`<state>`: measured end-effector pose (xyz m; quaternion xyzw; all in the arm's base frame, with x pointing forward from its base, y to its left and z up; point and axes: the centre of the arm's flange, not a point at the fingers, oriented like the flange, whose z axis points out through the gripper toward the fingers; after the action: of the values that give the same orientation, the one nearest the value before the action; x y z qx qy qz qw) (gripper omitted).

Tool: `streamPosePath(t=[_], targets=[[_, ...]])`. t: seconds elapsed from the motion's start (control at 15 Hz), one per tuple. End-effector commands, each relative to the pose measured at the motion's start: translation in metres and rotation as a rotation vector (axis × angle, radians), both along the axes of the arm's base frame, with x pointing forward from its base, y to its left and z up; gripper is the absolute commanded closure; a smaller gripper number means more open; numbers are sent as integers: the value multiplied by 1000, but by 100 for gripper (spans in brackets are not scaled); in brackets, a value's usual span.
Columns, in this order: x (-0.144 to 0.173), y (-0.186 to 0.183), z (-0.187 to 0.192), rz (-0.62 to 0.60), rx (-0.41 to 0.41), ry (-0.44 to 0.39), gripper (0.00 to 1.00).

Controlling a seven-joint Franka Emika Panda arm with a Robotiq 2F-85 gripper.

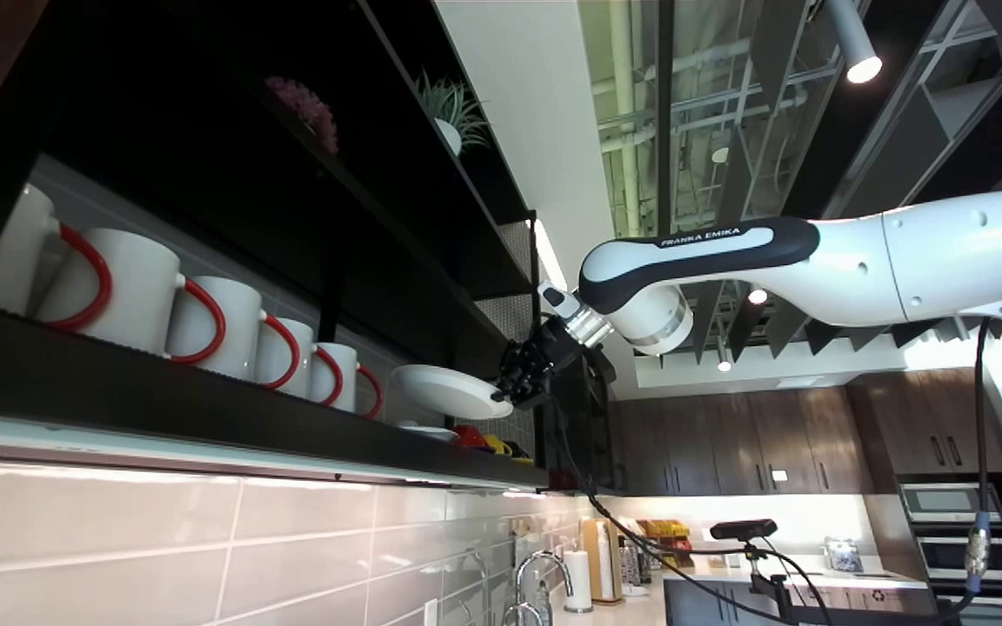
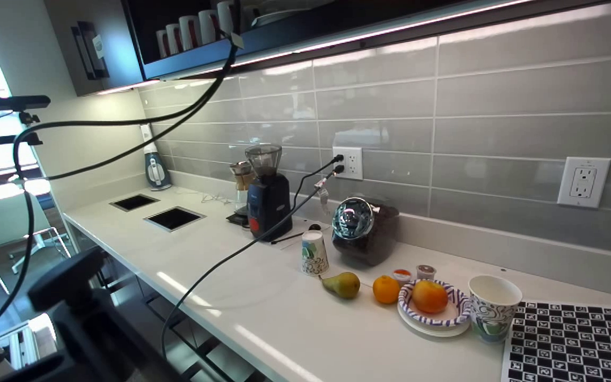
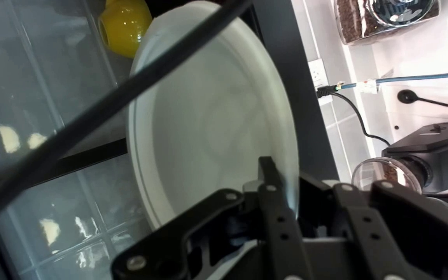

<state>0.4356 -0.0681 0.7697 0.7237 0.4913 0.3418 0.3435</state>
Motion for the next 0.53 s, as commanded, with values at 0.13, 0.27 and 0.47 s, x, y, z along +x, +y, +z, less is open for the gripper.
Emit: streamPosePath(t=[0.13,0.27,0.47], targets=[[1,-1,2,2,-1,-2,94],[1,-3,5,11,-19,8,99],[9,-7,10,59,-33,68,99]])
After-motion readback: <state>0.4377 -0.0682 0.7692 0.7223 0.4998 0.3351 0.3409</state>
